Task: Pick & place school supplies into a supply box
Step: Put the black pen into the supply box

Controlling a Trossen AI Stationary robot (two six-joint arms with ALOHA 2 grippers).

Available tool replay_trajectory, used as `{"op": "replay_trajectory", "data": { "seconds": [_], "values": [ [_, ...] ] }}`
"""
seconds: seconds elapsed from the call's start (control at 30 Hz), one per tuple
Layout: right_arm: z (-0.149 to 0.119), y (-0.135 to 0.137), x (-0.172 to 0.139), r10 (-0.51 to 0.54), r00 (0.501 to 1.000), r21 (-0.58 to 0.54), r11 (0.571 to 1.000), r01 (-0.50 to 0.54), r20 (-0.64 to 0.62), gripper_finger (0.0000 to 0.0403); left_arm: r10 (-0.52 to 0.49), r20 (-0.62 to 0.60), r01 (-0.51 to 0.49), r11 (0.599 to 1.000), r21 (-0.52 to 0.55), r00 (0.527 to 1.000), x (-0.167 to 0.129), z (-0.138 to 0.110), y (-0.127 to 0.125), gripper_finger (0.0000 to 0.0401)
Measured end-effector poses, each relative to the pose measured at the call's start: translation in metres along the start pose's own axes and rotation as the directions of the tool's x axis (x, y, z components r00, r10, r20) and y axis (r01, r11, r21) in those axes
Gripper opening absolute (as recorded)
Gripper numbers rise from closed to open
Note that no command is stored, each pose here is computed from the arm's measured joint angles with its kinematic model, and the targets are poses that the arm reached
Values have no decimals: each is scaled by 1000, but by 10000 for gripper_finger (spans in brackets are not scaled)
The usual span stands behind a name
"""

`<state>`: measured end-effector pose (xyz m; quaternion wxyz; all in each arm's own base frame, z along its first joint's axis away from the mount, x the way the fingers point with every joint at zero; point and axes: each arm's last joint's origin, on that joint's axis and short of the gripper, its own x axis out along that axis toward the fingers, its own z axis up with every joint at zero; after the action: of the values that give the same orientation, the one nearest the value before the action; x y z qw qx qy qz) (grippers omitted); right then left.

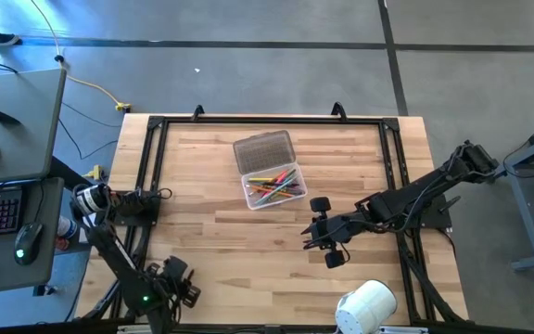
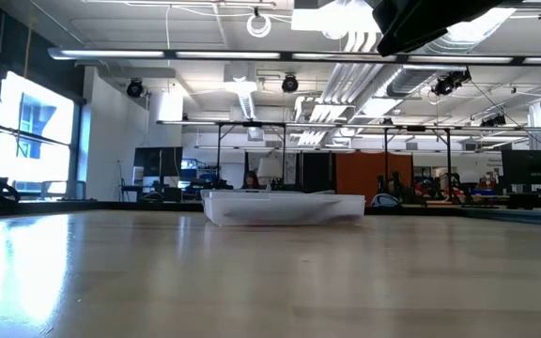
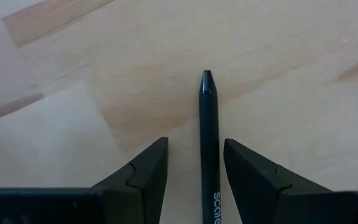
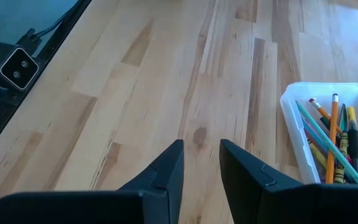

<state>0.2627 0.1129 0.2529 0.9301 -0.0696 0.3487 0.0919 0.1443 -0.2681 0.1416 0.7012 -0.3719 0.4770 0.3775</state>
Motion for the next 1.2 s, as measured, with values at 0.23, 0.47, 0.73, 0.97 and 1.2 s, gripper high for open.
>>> {"op": "replay_trajectory", "data": {
  "seconds": [0.23,0.47,0.73,0.97,1.2],
  "values": [
    [0,0,0,0,1000,-1,1000,0,2,87,-19,8,19,1000,-14,1000,1,1,-2,191],
    [1,0,0,1,1000,-15,1000,-1,13,87,14,27,-13,1000,-15,1000,7,3,-4,188],
    [1,0,0,1,1000,-26,1000,0,14,87,37,69,-41,998,56,997,24,4,-8,116],
    [2,0,0,-6,1000,-24,1000,6,18,87,0,139,-4,999,32,990,28,11,-14,66],
    [4,0,0,-4,999,-35,999,6,42,87,-21,237,14,999,30,971,35,28,-22,73]
  ]
}}
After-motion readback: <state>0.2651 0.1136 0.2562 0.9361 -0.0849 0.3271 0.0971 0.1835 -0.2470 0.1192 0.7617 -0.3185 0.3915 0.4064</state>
